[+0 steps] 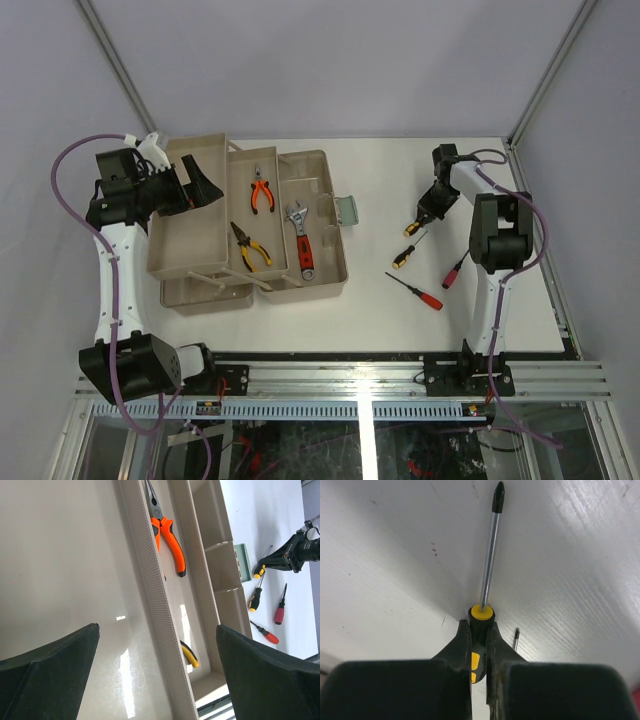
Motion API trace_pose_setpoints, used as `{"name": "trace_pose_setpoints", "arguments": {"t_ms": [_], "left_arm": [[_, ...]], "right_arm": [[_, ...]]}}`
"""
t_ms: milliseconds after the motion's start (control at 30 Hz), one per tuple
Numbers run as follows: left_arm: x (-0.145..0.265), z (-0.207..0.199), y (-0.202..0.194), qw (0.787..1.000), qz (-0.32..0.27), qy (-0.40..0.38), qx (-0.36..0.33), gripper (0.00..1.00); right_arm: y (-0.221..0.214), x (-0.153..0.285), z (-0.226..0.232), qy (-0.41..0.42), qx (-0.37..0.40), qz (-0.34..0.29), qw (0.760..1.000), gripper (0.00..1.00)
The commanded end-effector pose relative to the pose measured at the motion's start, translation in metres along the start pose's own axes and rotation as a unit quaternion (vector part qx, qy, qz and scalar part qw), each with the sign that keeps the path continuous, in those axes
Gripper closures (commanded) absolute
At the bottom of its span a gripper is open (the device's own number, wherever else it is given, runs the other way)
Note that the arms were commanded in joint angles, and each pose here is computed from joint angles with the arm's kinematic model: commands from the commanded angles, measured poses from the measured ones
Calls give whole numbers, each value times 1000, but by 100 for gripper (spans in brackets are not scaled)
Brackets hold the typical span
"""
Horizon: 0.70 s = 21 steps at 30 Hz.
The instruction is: Pack the tool kit
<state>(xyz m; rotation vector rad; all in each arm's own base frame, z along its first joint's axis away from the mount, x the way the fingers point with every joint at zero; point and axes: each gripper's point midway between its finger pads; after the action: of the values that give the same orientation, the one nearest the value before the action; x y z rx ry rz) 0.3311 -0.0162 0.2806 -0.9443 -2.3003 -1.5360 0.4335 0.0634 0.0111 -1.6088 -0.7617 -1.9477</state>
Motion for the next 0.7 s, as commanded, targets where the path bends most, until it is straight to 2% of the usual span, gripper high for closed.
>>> {"name": "trace_pose_setpoints", "arguments": {"t_ms": [0,100,267,400,567,667], "left_arm": [[11,-18,22,998,-34,-32,-35,0],[17,-42,34,995,-44,-77,-55,0],[17,-101,34,978,-19,-193,-72,0],[1,-137,13,963,27,-257,-70,0],[-9,-156,-1,949,66,-305,-55,0],[-8,-168,-4,941,73,-326,-59,0]], "right_arm": [[10,34,34,91,20,-36,995,100],[26,88,70,185,60,-86,977,100],[20,205,132,357,155,-140,910,100],[-31,285,182,449,261,-148,842,100],[-117,333,220,551,334,-89,760,100],[-146,350,230,597,341,-66,723,100]]}}
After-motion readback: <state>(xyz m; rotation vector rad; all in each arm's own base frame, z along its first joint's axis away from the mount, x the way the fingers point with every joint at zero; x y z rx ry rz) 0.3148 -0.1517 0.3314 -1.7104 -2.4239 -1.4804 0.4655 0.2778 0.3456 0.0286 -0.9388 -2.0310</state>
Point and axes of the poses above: each gripper's point midway between its finger pads, its own x axis back along the fingers, its own z axis along the line the jaws close on, y = z × x, and after that the axes turned 4 degrees about -x, right-handed
